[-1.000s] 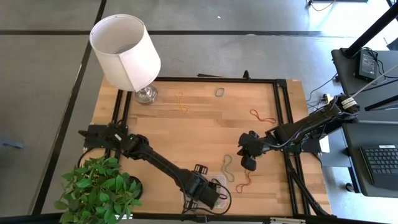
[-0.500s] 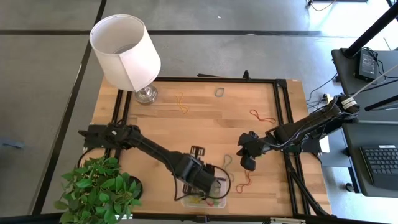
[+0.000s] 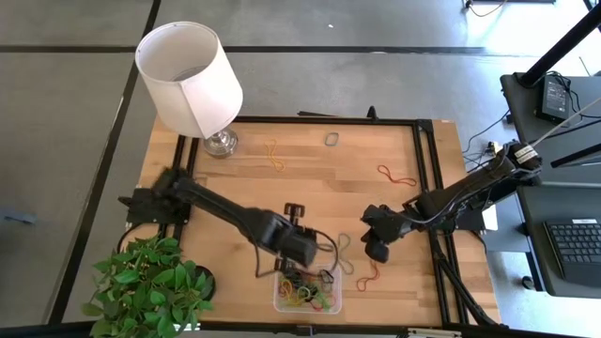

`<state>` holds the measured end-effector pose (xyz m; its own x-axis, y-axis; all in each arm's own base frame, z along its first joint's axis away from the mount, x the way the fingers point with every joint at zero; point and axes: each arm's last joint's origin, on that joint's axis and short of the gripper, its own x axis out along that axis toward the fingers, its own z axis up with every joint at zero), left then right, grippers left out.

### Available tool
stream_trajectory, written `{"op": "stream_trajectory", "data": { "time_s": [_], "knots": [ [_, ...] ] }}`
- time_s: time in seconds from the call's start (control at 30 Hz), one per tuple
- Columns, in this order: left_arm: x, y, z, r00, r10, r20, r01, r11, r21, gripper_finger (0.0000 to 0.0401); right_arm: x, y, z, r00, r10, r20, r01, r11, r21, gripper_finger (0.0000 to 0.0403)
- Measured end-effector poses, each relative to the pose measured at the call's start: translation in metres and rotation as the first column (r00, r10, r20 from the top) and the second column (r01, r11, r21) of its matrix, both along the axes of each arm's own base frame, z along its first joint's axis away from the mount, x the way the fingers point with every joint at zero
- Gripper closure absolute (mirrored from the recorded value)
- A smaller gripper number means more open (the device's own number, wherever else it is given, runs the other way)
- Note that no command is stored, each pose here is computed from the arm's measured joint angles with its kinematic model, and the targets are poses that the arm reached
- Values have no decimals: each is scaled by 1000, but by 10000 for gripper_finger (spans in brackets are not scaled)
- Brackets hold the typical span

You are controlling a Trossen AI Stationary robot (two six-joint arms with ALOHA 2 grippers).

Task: Pick and place rubber bands into bin
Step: Put the red rubber band into the transparent bin

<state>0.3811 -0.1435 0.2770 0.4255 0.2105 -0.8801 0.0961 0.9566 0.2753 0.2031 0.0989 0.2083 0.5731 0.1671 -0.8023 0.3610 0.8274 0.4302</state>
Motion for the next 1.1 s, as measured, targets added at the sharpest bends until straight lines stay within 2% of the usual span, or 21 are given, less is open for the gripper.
{"op": "stream_trajectory", "data": {
  "time_s": [0.17,0.23,0.43,0.57,0.8,1.0,1.1],
  "knots": [
    [-35,30,-15,992,35,121,-20,992,-128,399,-13,12,2,984,-107,-141,116,991,58,401],
    [-51,42,-21,985,49,163,-22,986,-163,399,-20,17,6,962,-161,-223,175,984,46,401],
    [-103,72,-36,967,121,226,-74,976,-205,399,-20,37,18,844,-360,-397,397,918,11,402],
    [-133,88,-40,957,154,244,-101,971,-216,400,-9,49,5,770,-452,-451,499,866,-16,394],
    [-173,109,-41,945,152,289,-100,977,-188,400,7,65,-33,670,-515,-535,562,822,-88,335],
    [-196,122,-41,938,120,326,-73,986,-152,399,13,72,-61,554,-566,-611,624,768,-146,270],
    [-203,128,-42,938,101,330,-53,987,-150,399,18,77,-70,544,-564,-621,641,757,-126,246]
  ]
}}
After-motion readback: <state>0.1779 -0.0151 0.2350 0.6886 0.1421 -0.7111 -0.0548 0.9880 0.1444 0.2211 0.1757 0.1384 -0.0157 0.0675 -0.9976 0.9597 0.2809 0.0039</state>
